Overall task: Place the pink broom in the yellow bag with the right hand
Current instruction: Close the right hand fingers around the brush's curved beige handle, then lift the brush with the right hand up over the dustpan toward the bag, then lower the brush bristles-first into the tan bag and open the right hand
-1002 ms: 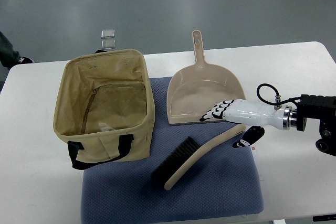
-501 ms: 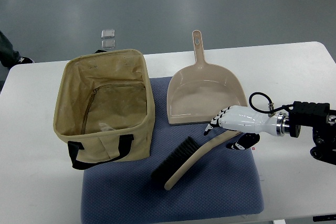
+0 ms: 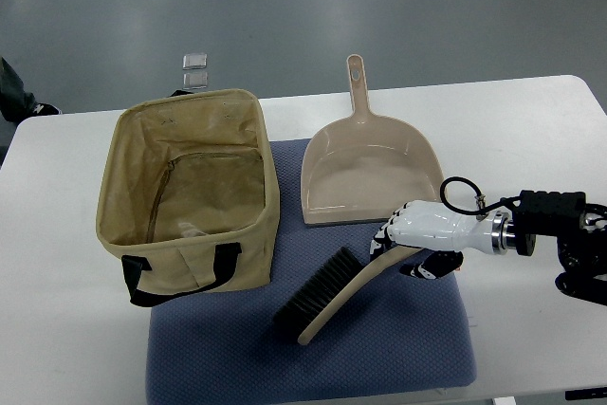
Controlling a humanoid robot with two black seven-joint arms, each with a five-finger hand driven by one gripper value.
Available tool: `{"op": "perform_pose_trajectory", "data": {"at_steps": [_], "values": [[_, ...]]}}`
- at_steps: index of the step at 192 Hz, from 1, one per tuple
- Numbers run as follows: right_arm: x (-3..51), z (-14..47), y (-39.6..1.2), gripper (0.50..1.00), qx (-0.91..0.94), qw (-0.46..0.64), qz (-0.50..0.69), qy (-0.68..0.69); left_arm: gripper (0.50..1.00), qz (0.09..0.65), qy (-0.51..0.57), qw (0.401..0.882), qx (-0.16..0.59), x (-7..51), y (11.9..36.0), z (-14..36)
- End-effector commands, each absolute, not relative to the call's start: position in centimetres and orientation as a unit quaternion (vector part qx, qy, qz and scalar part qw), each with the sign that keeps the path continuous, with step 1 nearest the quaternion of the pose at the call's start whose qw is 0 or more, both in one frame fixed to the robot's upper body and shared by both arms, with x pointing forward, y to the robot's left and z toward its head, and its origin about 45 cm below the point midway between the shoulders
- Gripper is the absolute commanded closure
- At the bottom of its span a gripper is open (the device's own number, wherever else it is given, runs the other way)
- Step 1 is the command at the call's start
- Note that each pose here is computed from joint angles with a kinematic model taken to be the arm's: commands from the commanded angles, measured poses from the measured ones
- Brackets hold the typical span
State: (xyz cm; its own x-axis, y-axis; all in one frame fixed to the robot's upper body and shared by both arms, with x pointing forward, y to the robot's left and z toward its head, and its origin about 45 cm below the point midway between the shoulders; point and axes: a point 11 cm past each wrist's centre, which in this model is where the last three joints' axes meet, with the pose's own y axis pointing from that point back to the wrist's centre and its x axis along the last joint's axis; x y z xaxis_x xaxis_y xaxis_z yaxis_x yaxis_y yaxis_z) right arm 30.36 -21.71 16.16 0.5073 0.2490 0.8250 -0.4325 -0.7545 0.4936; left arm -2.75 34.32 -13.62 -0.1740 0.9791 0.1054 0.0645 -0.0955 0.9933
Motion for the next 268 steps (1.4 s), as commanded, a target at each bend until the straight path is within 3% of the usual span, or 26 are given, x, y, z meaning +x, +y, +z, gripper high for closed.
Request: {"op": "perform_pose_trajectory", "data": {"at_steps": [1, 4, 63, 122, 178, 200, 268], "values": [[30.5, 16.1, -21.7, 0.967, 0.793, 0.351, 0.494, -0.06, 0.5, 0.553, 0.53, 0.413, 0.492, -2.8, 34.3, -13.6], [30.5, 16.0, -21.7, 0.999, 0.792, 0.352, 0.494, -0.06, 0.5, 0.553, 0.53, 0.414, 0.492, -2.7, 34.3, -13.6], [32.3, 18.3, -22.2, 1.0, 0.771, 0.343, 0.528, -0.094, 0.5, 0.553, 0.53, 0.413, 0.492, -2.8, 34.3, -13.6], [36.7, 25.8, -25.0, 1.0, 0.717, 0.337, 0.592, -0.147, 0.5, 0.553, 0.53, 0.414, 0.492, -2.7, 34.3, -13.6], [41.4, 34.6, -25.3, 1.0, 0.665, 0.325, 0.641, -0.201, 0.5, 0.553, 0.53, 0.414, 0.492, -2.7, 34.3, -13.6], [42.7, 37.7, -24.0, 1.0, 0.645, 0.318, 0.665, -0.203, 0.5, 0.553, 0.53, 0.413, 0.492, -2.8, 34.3, -13.6], [42.8, 41.2, -13.0, 1.0, 0.643, 0.245, 0.712, -0.138, 0.5, 0.553, 0.53, 0.414, 0.492, -2.7, 34.3, -13.6]]}}
